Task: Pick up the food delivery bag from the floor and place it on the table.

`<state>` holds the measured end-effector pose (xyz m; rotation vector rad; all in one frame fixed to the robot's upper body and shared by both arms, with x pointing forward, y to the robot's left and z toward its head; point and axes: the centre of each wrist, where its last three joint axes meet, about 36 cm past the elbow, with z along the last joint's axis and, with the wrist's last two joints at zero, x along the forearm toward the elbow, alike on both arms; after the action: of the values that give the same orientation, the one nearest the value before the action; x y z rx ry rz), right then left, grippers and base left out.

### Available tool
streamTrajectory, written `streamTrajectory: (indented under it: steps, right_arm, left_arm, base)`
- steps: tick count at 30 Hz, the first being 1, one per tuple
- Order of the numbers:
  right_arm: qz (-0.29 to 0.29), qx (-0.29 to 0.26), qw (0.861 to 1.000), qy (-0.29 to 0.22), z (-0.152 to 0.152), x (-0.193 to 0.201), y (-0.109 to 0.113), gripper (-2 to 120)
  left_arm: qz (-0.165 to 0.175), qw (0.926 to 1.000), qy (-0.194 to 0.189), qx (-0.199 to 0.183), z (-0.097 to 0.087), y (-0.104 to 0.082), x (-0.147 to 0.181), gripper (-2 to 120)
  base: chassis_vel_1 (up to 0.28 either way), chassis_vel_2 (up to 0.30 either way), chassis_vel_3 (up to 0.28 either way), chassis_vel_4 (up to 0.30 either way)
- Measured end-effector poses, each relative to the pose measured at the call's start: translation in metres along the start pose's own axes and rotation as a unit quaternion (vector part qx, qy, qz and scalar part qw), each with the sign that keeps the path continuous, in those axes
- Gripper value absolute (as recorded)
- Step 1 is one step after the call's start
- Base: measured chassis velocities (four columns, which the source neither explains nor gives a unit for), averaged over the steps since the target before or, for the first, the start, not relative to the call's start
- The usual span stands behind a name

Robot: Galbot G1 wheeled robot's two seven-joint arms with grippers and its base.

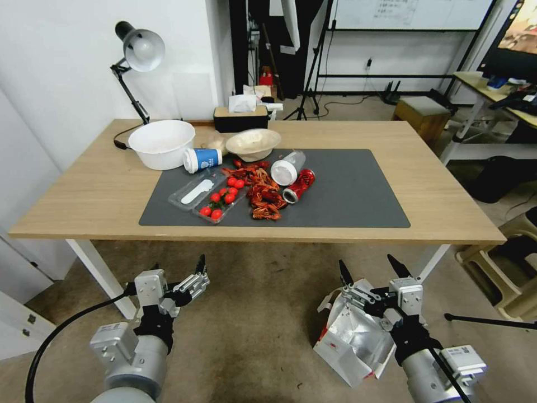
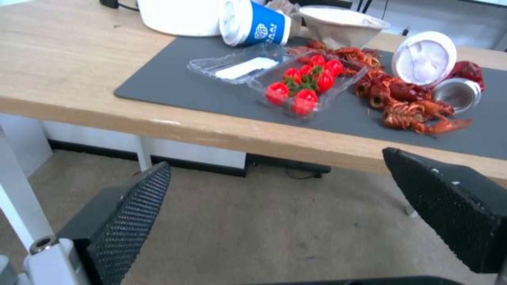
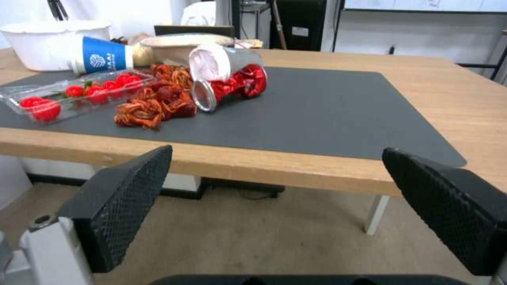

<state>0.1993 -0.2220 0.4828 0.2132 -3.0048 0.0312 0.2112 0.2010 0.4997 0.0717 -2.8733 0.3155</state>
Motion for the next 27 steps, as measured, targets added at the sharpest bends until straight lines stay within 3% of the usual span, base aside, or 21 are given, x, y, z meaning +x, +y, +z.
streamTrajectory:
  steps: [27]
  right_arm:
    - [0.0,0.002,1.0,-0.002,0.0015,-0.0009,0.0021,100]
  left_arm:
    - [-0.003,0.9999,0.008,-0.006,0.0011,-0.0017,0.0003,100]
  base:
    - [0.0,0.0,0.0,0.0]
